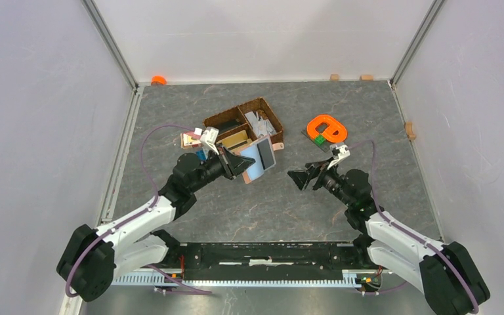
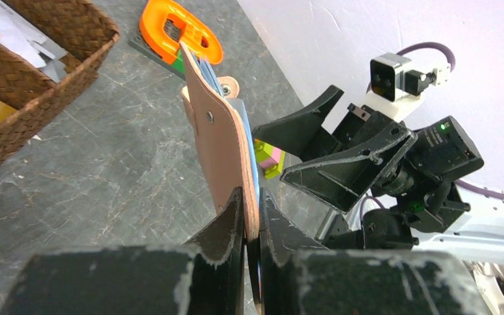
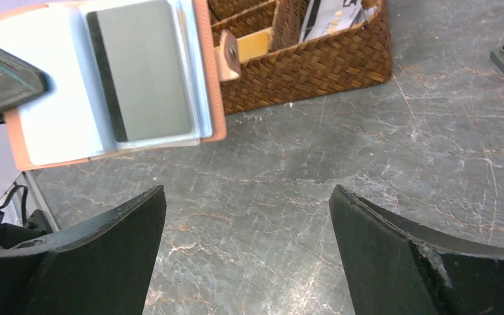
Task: Take the credit cards out of the card holder
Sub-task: Remove the credit card from the card holder.
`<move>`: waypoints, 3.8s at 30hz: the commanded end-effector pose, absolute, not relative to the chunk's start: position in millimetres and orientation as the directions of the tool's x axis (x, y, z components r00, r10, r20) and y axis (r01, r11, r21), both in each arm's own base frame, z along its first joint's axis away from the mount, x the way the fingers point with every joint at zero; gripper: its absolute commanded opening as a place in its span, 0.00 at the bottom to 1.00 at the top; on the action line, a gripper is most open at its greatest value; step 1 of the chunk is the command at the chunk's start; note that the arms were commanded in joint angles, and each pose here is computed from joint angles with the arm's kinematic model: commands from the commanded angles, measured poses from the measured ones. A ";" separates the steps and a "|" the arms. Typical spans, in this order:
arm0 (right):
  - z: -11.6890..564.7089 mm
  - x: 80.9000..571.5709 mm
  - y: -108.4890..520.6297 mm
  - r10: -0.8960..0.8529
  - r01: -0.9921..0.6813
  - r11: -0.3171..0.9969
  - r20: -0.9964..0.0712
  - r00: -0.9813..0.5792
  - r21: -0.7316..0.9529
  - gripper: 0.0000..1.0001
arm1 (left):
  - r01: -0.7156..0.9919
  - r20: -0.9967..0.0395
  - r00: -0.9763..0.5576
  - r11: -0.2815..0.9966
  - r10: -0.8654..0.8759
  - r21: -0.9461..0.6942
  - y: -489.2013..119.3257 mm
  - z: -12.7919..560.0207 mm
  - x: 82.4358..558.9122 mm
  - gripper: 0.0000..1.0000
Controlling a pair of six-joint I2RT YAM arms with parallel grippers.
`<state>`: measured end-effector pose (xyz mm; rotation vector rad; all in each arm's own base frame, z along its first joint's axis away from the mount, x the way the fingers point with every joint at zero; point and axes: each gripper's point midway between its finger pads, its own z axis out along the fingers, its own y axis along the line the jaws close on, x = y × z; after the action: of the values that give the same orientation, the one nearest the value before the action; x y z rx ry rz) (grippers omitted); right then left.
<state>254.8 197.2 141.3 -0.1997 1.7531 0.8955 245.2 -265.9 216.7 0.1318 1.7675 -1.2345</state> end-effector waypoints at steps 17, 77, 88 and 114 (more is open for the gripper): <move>199.5 226.6 221.7 0.410 -0.748 0.400 -0.833 -0.371 0.530 0.98 | 0.773 -0.768 -0.484 0.207 -0.419 -0.600 -280.6 272.9 202.2 0.02; 162.9 257.1 198.2 0.399 -0.590 0.563 -0.816 -0.418 0.578 0.00 | 0.691 -0.769 -0.511 0.349 -0.384 -0.633 -281.2 246.9 222.6 0.42; 179.5 239.0 214.8 0.407 -0.678 0.444 -0.806 -0.430 0.586 0.00 | 0.724 -0.767 -0.595 0.253 -0.241 -0.642 -324.4 230.3 210.3 0.02; 202.1 218.0 228.3 0.433 -0.745 0.307 -0.784 -0.444 0.592 0.00 | 0.558 -0.706 -0.692 0.509 -0.150 -0.655 -322.2 170.9 244.5 0.08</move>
<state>226.6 223.1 169.6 -0.2349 1.6442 1.3193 236.3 -319.6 163.3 0.2941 2.0514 -1.2671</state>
